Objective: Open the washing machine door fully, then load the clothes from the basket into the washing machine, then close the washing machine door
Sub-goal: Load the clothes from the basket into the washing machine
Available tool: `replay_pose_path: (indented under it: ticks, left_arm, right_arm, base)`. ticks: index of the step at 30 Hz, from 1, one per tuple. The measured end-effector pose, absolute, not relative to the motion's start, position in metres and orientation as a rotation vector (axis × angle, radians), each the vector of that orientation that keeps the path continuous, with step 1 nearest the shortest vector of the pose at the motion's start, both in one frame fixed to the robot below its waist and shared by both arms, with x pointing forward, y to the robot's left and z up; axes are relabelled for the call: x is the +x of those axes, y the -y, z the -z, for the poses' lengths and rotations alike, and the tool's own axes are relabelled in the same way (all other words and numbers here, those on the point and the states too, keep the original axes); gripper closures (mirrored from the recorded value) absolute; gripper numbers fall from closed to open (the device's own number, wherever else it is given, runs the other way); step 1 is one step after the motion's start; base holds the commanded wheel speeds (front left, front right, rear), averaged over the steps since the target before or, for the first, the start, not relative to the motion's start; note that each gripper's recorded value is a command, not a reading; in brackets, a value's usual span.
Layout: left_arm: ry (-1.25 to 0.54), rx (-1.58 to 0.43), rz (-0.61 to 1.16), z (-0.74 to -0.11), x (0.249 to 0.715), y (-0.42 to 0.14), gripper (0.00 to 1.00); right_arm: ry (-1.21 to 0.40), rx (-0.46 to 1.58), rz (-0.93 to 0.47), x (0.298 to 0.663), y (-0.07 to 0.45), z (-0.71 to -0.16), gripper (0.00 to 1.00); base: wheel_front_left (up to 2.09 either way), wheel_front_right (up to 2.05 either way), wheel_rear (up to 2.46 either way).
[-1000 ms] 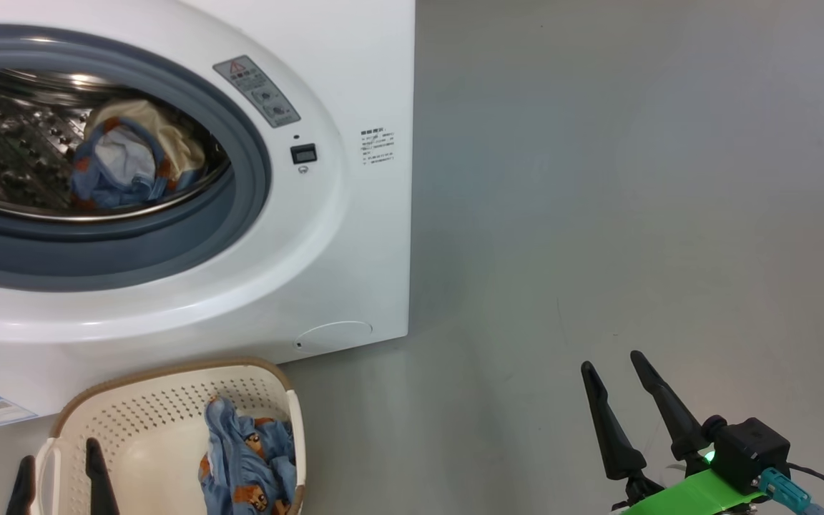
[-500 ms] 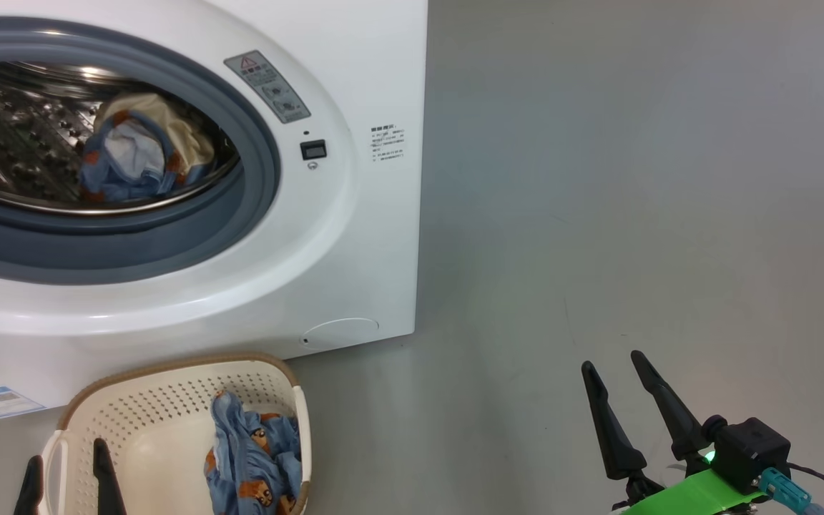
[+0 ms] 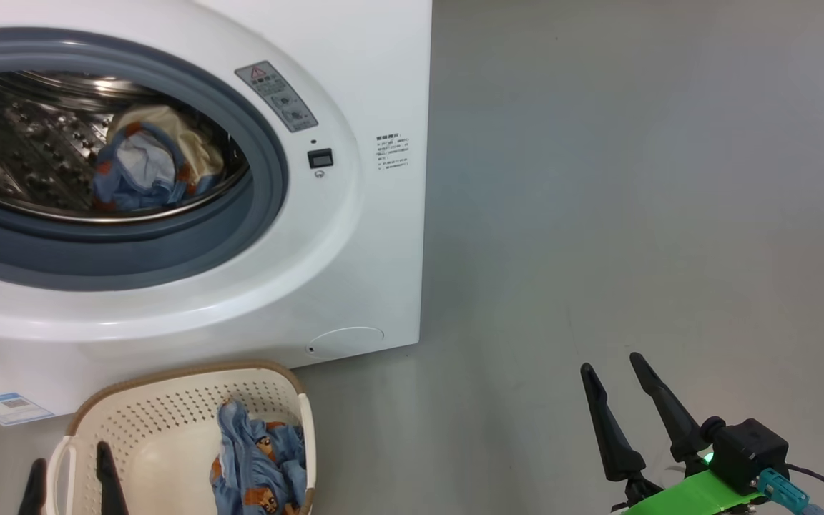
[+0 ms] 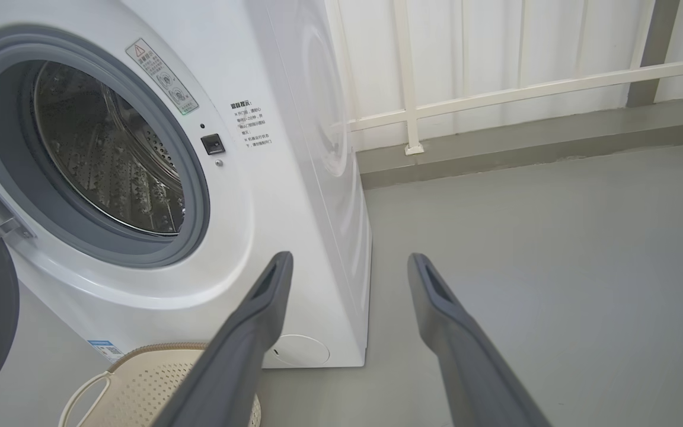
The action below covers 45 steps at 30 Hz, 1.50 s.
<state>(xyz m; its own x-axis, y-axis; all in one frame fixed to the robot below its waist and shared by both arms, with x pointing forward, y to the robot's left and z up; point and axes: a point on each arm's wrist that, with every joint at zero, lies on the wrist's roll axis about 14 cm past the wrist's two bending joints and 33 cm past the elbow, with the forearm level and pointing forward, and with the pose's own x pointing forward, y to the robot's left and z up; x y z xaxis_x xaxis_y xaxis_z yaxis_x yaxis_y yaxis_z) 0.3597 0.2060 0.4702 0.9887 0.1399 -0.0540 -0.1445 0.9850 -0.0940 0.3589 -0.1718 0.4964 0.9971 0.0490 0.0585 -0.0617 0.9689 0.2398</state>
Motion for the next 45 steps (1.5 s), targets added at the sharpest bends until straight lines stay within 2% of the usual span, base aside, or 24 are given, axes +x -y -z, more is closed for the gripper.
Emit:
replay_pose_path:
  ticks: [45]
  left_arm:
    - [-0.089,-0.117,-0.185,-0.456,0.351,-0.213,0.0]
  right_arm:
    - [0.013,0.226,-0.094,0.366,0.16,-0.485,0.0]
  base:
    - [0.0,0.0,0.0]
